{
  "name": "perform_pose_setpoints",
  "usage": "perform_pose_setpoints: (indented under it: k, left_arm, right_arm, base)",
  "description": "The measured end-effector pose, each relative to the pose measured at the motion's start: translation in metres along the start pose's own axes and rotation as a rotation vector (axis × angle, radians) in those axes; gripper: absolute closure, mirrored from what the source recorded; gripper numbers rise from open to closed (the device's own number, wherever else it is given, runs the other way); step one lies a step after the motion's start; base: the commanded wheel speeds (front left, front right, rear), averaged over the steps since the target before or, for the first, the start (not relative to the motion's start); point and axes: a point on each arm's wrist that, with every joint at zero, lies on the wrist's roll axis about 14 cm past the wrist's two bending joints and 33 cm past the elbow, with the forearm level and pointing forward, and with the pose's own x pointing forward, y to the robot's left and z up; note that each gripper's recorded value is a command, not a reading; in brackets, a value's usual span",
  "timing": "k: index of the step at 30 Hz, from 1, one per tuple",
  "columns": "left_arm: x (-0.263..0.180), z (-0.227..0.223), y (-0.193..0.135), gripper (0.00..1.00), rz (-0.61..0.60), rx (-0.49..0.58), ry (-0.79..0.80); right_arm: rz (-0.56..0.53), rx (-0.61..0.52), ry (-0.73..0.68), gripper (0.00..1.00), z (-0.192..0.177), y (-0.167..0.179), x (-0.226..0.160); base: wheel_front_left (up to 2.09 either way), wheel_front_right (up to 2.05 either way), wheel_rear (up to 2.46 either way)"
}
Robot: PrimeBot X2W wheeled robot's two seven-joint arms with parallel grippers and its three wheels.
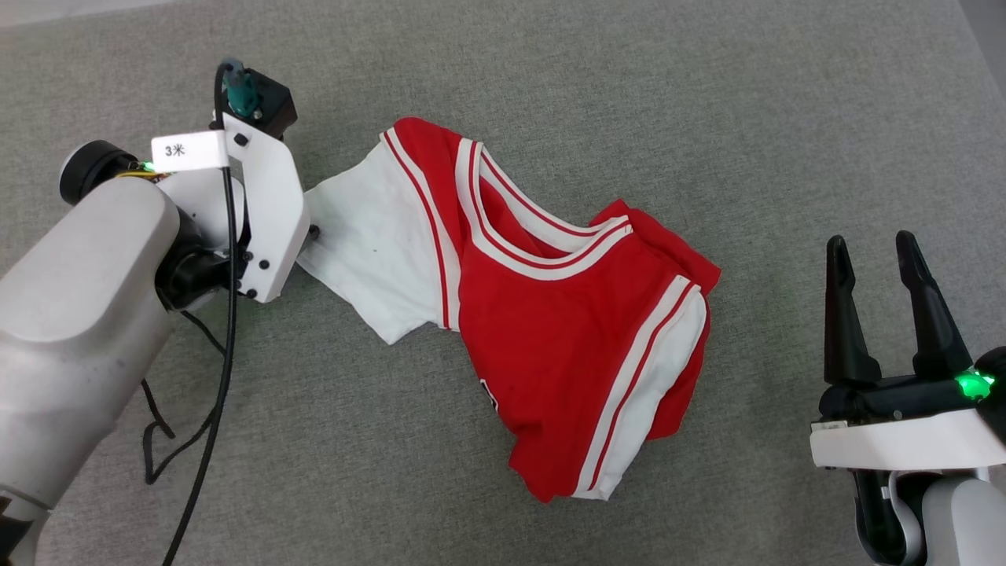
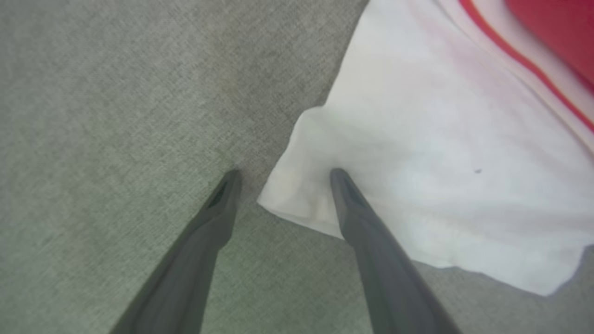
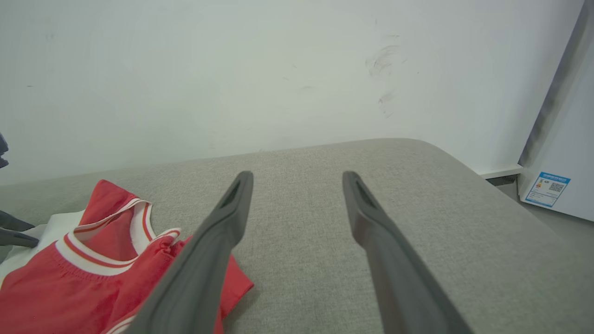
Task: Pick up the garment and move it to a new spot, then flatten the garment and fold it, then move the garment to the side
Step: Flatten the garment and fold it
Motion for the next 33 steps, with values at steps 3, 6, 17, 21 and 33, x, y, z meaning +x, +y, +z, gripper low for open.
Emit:
perform_pose_setpoints:
  k: [3,6,17,21,33]
  left_arm:
    - [0.003,-0.004,-0.003,0.58,-0.018,0.013,0.021]
    - [0.005,-0.006,-0.006,1.00,-0.029,0.028,0.023]
    - [-0.039,0.030,-0.017,1.00,-0.027,0.020,-0.294]
    - [-0.068,0.018,-0.002,1.00,0.025,-0.027,-0.374]
    - [-0.124,-0.100,0.045,1.00,0.228,-0.299,-0.329]
  right_arm:
    - [-0.005,-0.003,0.006,0.00,-0.002,-0.002,0.000]
    - [-0.007,-0.002,0.006,0.00,-0.002,-0.002,0.001]
    - [0.034,0.003,-0.035,0.00,0.012,0.011,0.000]
    - [0.061,0.009,-0.040,0.00,0.014,0.020,-0.006]
    - [0.151,0.036,-0.072,0.00,0.026,0.050,-0.014]
  base:
    - [0.00,0.00,0.00]
    - [0.00,0.00,0.00]
    - [0.00,0.00,0.00]
    - [0.00,0.00,0.00]
    - [0.00,0.00,0.00]
